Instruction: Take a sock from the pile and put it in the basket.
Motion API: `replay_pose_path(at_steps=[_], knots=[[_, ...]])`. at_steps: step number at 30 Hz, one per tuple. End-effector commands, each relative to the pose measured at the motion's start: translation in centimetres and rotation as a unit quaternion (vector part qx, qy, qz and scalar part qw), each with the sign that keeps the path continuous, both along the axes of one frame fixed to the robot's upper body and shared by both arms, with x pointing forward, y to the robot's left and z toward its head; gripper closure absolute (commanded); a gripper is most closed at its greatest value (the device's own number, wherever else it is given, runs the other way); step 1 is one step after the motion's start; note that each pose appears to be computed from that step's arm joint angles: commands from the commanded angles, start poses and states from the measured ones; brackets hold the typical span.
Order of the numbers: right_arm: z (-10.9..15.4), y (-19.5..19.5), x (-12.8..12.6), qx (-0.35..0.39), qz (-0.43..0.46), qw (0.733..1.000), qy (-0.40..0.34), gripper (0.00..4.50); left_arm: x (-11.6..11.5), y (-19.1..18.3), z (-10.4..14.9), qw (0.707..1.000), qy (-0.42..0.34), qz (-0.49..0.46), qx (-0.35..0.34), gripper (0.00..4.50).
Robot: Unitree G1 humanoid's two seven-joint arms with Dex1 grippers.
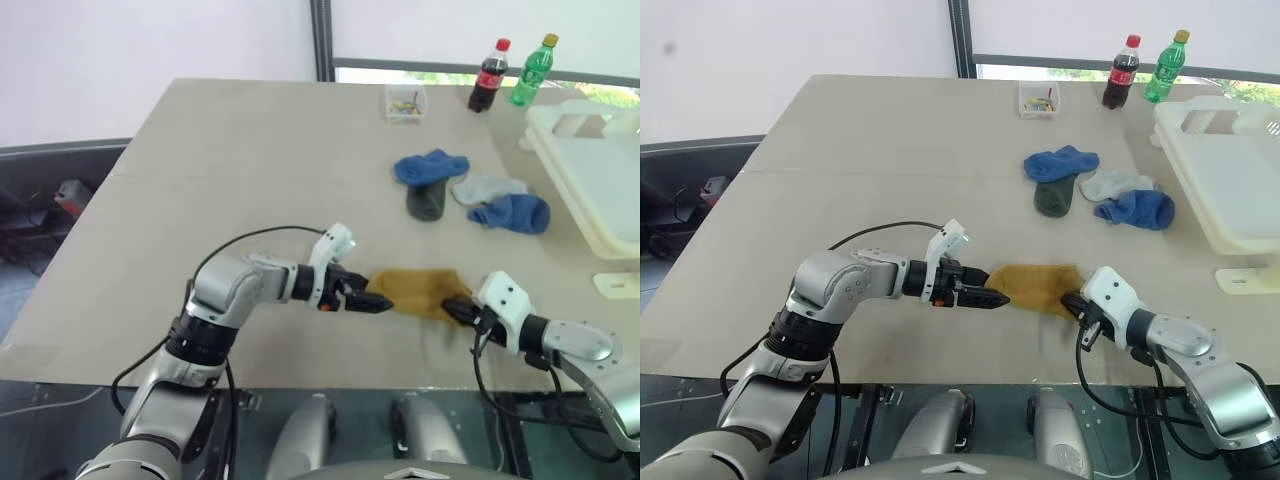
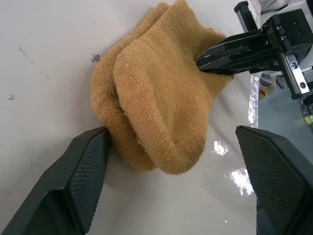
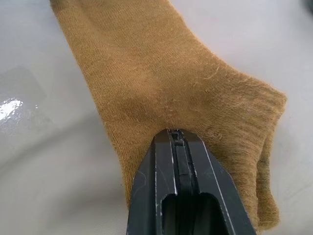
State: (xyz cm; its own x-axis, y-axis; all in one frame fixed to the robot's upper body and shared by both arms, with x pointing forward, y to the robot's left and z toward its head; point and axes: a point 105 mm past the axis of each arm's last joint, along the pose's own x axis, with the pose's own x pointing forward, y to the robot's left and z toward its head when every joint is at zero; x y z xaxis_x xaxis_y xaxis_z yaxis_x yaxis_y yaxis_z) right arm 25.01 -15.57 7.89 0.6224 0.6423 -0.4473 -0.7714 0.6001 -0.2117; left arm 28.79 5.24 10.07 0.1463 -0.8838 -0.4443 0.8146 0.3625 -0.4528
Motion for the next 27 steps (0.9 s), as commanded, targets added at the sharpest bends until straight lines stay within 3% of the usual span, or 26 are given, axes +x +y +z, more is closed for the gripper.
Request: replay_pose_path(at_steps=[1, 13, 27], knots=[[-1.2, -0.4, 0.0, -0.008, -0.012, 1.0, 0.019, 4.47, -1.1, -1.6, 0.7, 0.998, 0.027, -0.031, -0.054, 0.16], [0.5, -0.1, 0.1, 0.007, -0.014, 1.0, -0.003, 4.47, -1.2, -5.4, 3.9, 0.979, 0.04, -0.094, -0.174, 0.16], [1.6, -0.1, -0.5, 0.017, -0.034, 0.999, -0.013, 4.47, -1.8, -9.5, 4.2, 0.959, 0.065, -0.162, -0.223, 0.16]])
